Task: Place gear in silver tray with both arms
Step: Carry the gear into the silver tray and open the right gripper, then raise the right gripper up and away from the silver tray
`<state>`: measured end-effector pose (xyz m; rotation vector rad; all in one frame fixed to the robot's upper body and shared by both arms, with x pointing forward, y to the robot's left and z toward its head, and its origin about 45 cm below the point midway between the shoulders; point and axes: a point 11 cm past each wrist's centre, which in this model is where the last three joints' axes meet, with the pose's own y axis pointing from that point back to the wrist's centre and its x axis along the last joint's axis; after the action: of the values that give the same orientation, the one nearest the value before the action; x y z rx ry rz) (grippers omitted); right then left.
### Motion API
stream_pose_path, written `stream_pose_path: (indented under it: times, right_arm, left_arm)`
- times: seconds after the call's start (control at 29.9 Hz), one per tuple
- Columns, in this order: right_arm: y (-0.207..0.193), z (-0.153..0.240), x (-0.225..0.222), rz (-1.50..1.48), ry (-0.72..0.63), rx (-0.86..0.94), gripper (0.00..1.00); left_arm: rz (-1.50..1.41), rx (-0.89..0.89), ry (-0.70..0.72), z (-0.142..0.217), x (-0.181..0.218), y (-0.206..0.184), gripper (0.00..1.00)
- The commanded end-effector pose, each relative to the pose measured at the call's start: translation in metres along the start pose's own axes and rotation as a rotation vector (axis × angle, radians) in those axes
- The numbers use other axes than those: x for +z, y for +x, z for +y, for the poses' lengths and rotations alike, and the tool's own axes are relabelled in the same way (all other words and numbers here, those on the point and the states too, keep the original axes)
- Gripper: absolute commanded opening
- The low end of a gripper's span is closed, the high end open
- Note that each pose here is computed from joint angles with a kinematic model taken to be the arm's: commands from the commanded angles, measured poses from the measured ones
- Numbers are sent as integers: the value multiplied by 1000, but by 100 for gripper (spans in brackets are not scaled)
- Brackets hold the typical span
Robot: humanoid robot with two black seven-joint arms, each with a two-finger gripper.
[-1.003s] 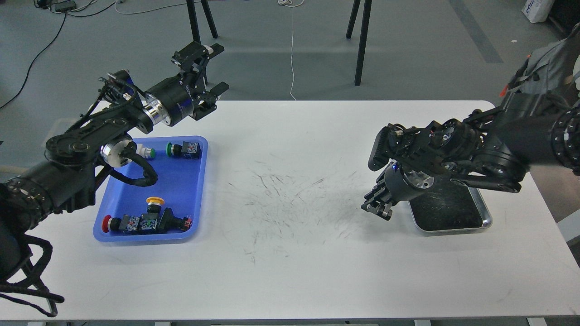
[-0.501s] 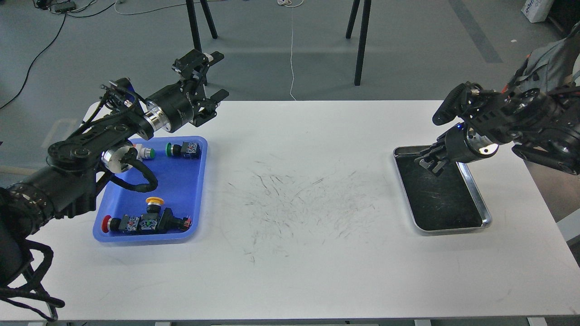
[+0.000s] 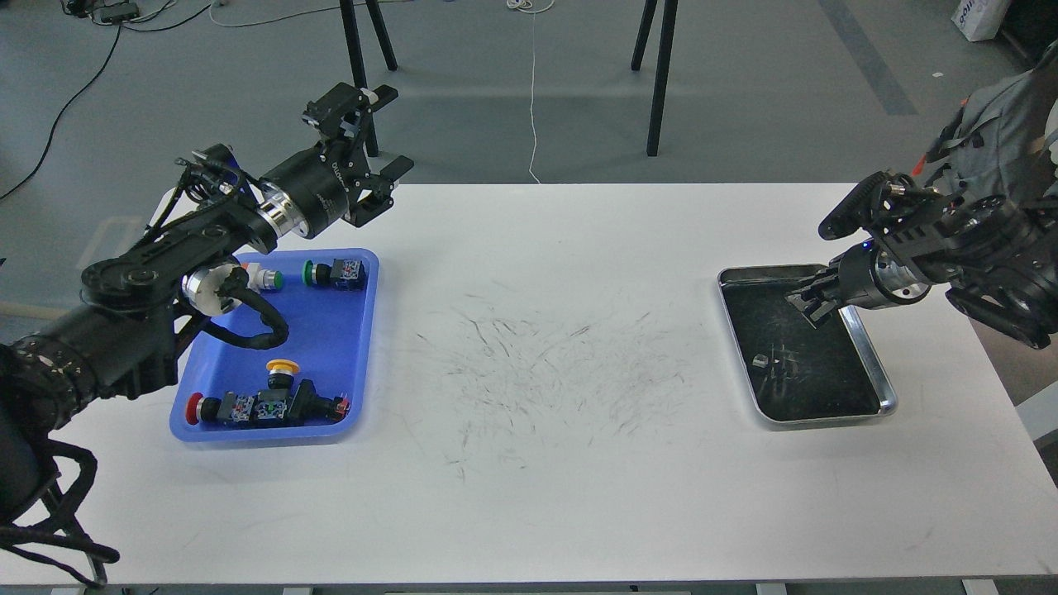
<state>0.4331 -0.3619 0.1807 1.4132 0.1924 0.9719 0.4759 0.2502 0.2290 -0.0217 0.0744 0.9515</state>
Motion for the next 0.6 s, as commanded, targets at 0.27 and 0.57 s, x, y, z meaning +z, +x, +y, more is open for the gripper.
stream_pose_path:
  times: [0.27,0.57]
  right_arm:
    - [-11,-11,-5,-2,1,-20,4]
    - [1,-17,-14,16,17,-6,10]
  left_arm:
    - [-3,8,2,1,-1,1,100]
    - [-1,7,1,1,-1,1,100]
